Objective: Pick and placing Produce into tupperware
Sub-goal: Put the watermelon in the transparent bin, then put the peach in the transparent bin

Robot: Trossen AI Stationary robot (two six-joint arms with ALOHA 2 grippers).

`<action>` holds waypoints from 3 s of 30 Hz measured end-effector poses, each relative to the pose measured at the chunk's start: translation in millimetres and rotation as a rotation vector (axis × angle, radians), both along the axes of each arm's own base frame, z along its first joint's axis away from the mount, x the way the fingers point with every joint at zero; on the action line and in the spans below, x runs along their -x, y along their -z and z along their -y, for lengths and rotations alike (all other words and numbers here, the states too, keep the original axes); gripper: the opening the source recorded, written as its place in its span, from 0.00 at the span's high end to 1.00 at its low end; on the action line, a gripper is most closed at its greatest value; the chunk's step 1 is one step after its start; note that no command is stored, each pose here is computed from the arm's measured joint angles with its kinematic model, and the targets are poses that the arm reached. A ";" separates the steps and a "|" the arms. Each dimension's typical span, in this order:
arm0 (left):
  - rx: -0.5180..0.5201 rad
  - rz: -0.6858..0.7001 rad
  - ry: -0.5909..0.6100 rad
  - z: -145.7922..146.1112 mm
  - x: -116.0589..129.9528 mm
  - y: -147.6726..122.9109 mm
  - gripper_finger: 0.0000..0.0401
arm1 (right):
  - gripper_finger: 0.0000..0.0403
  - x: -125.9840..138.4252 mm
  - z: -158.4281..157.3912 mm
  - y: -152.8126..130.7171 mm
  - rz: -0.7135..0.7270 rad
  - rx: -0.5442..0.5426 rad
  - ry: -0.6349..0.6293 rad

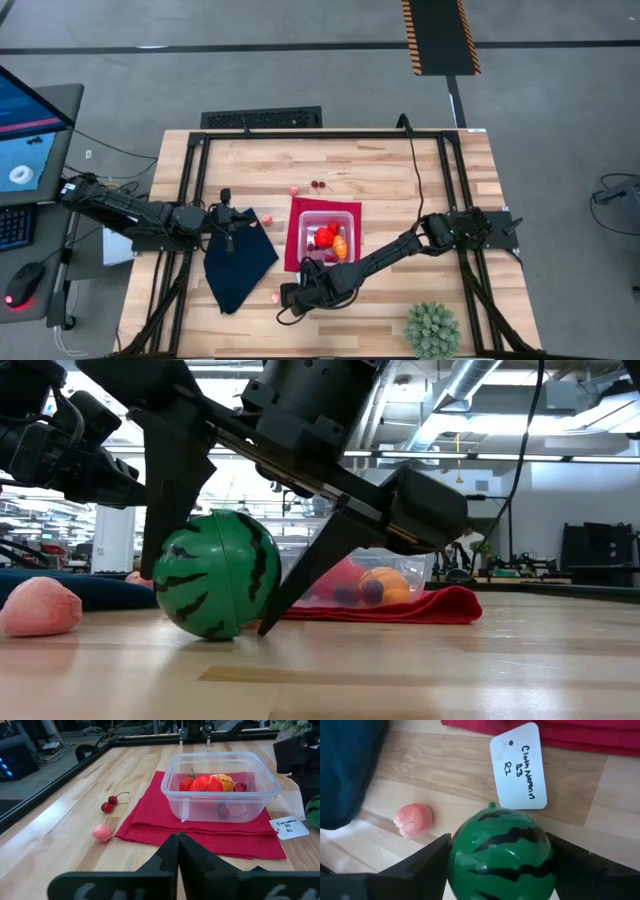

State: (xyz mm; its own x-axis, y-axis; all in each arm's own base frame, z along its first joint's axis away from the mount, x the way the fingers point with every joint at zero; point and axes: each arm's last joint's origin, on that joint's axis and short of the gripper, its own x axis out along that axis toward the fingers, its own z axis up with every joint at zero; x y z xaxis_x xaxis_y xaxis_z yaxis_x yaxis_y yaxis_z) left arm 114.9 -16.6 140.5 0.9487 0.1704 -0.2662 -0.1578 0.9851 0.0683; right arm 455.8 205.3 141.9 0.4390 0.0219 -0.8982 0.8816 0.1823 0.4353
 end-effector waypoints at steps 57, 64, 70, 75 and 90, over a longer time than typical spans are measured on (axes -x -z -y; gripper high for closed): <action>0.000 0.000 0.000 0.0 0.0 0.0 1.00 | 0.22 22.4 59.9 -103.6 -0.324 0.316 0.141; 0.000 0.001 0.000 0.0 0.0 -0.1 1.00 | 0.22 11.6 106.0 -104.6 -0.376 0.266 0.192; 0.000 0.000 0.000 0.0 0.0 0.0 1.00 | 0.18 5.1 128.6 -104.0 -0.398 0.197 0.131; 0.000 0.000 0.000 0.0 0.0 -0.1 1.00 | 0.08 4.4 128.1 -102.2 -0.401 0.189 0.095; 0.000 0.001 0.000 0.0 0.0 0.0 1.00 | 0.19 18.7 88.7 -102.6 -0.394 0.320 0.095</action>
State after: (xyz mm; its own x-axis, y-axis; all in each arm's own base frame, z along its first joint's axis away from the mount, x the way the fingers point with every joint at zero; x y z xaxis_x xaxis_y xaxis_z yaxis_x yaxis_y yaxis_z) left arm 114.9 -16.6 140.6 0.9489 0.1706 -0.2657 -0.1580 0.9851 0.0681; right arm 437.1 116.6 244.5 0.0527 -0.3046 -0.9510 0.9867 0.1628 0.0026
